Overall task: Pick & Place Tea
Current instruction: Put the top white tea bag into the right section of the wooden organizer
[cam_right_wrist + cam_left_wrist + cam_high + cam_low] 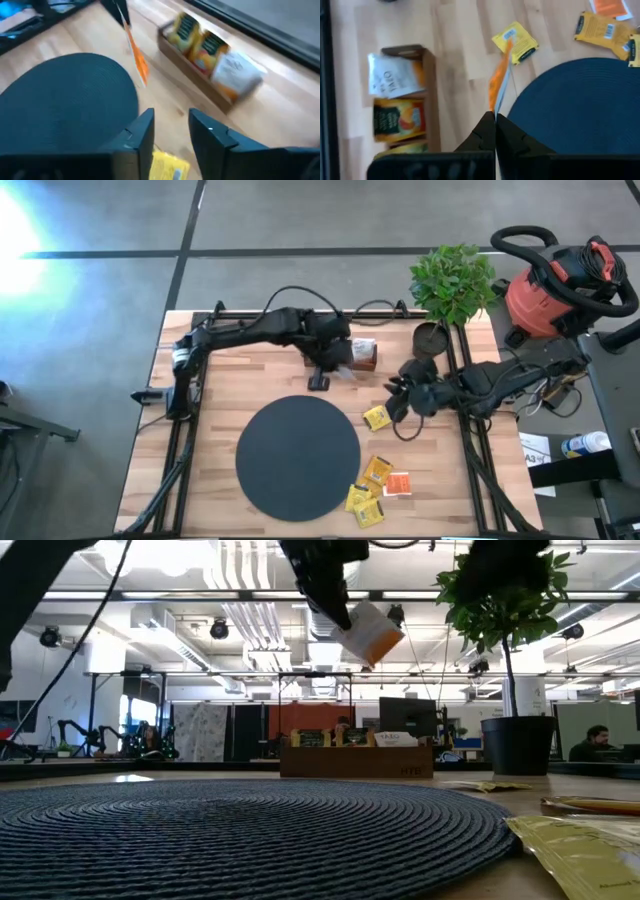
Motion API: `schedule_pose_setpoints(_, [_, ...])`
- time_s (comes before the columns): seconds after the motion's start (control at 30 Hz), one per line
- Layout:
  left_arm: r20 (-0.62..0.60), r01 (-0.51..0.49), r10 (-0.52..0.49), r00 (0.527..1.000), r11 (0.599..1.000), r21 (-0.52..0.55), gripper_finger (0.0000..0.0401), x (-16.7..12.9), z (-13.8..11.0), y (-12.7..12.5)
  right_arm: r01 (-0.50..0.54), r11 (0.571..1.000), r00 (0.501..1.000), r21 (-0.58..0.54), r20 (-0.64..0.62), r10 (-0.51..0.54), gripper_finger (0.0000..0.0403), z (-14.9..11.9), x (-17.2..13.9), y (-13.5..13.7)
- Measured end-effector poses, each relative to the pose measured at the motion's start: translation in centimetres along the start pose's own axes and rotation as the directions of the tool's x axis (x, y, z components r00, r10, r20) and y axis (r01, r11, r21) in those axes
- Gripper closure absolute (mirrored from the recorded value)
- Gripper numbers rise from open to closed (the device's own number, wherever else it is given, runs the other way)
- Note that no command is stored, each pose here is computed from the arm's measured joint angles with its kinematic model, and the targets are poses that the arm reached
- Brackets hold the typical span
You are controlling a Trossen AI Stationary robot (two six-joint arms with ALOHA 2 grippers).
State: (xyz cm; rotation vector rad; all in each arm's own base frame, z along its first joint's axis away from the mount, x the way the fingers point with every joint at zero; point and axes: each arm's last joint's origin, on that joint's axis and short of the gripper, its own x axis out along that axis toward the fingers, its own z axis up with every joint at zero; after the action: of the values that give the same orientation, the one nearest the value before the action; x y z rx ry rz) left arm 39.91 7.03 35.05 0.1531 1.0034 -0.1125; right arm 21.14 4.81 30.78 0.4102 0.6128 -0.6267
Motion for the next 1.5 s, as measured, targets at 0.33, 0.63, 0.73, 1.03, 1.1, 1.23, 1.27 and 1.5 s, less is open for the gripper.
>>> schedule_pose_setpoints(0.33, [-0.001, -0.025, 0.025, 1.0, 0.999, -0.027, 0.0401, 2.6, -0.1, -2.1, -0.176, 0.983, 0.983, -0.059, -0.073, 0.171, 0.0211, 3.2, 2.7, -0.6])
schedule_pose_setpoints(0.63, [0.071, -0.007, 0.01, 0.997, 0.999, -0.04, 0.0401, 2.8, 0.6, -2.4, -0.236, 0.945, 0.97, -0.228, -0.108, 0.217, 0.0211, 3.1, 4.9, 0.8])
schedule_pose_setpoints(0.73, [0.085, -0.004, 0.007, 0.996, 0.999, -0.032, 0.0401, 2.8, 0.9, -2.7, -0.229, 0.939, 0.972, -0.257, -0.116, 0.206, 0.0216, 3.2, 5.4, 1.1])
schedule_pose_setpoints(1.03, [0.094, 0.024, -0.023, 0.995, 1.0, -0.011, 0.0401, 3.0, 1.1, -3.6, -0.242, 0.935, 0.97, -0.257, -0.093, 0.226, 0.023, 3.5, 5.4, 1.4])
schedule_pose_setpoints(1.1, [0.104, 0.023, -0.022, 0.994, 1.0, -0.008, 0.0401, 3.1, 1.2, -3.7, -0.262, 0.93, 0.964, -0.256, -0.113, 0.24, 0.0235, 3.4, 5.5, 1.5])
schedule_pose_setpoints(1.23, [0.119, 0.024, -0.024, 0.993, 1.0, -0.001, 0.0401, 3.1, 1.5, -4.0, -0.26, 0.929, 0.963, -0.263, -0.14, 0.23, 0.0251, 3.0, 6.3, 1.8])
schedule_pose_setpoints(1.27, [0.119, 0.026, -0.026, 0.993, 1.0, 0.002, 0.0401, 3.1, 1.5, -4.1, -0.261, 0.929, 0.963, -0.263, -0.138, 0.231, 0.0257, 3.0, 6.5, 1.9])
schedule_pose_setpoints(1.5, [0.104, 0.038, -0.039, 0.994, 0.999, 0.007, 0.0401, 3.3, 1.4, -4.6, -0.274, 0.925, 0.958, -0.264, -0.16, 0.238, 0.031, 2.7, 7.1, 2.2])
